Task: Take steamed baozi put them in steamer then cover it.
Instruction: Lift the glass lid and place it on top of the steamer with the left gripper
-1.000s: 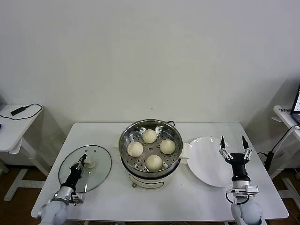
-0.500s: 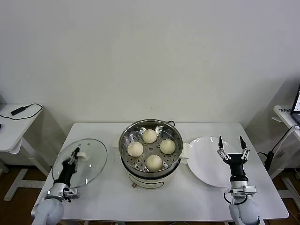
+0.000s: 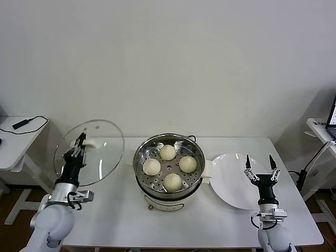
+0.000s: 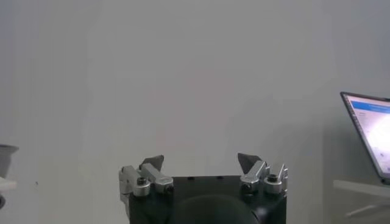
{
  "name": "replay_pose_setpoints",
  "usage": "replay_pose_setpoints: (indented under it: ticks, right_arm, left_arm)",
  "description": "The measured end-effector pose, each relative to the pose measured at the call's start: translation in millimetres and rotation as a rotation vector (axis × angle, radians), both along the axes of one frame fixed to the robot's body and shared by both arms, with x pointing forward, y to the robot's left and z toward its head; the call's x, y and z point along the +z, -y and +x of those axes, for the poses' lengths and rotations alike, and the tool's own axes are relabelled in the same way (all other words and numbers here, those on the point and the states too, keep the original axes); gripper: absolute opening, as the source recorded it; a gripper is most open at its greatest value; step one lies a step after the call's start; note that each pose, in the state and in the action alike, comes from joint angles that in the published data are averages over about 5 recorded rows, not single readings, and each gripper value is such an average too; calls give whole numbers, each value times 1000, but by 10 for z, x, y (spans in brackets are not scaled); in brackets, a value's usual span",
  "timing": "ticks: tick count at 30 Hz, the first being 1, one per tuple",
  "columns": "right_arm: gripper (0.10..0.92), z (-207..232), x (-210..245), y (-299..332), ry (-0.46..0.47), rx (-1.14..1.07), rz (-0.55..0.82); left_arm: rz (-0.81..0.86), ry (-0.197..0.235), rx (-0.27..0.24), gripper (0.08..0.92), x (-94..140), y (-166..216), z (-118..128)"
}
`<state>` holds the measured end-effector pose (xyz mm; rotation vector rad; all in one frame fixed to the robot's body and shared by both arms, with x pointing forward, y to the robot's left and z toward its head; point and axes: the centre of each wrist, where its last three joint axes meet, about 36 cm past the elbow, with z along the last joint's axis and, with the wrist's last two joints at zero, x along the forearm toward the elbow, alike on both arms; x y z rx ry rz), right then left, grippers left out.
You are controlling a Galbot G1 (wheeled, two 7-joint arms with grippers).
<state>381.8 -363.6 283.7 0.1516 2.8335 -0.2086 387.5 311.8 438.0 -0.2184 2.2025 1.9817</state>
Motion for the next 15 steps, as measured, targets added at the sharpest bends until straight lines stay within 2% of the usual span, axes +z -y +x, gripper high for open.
replay_pose_setpoints:
  ticks: [3, 6, 15]
  right_arm:
    - [823, -12, -25, 15, -7, -5, -1]
    - [823, -19, -48, 26, -12, -10, -1]
    - [823, -14, -125, 17, -22, -24, 5]
  left_arm:
    - [-24, 33, -30, 194, 240, 274, -43]
    - [-51, 43, -63, 194, 399, 561, -91]
    - [-109, -5, -165, 194, 555, 1409, -131]
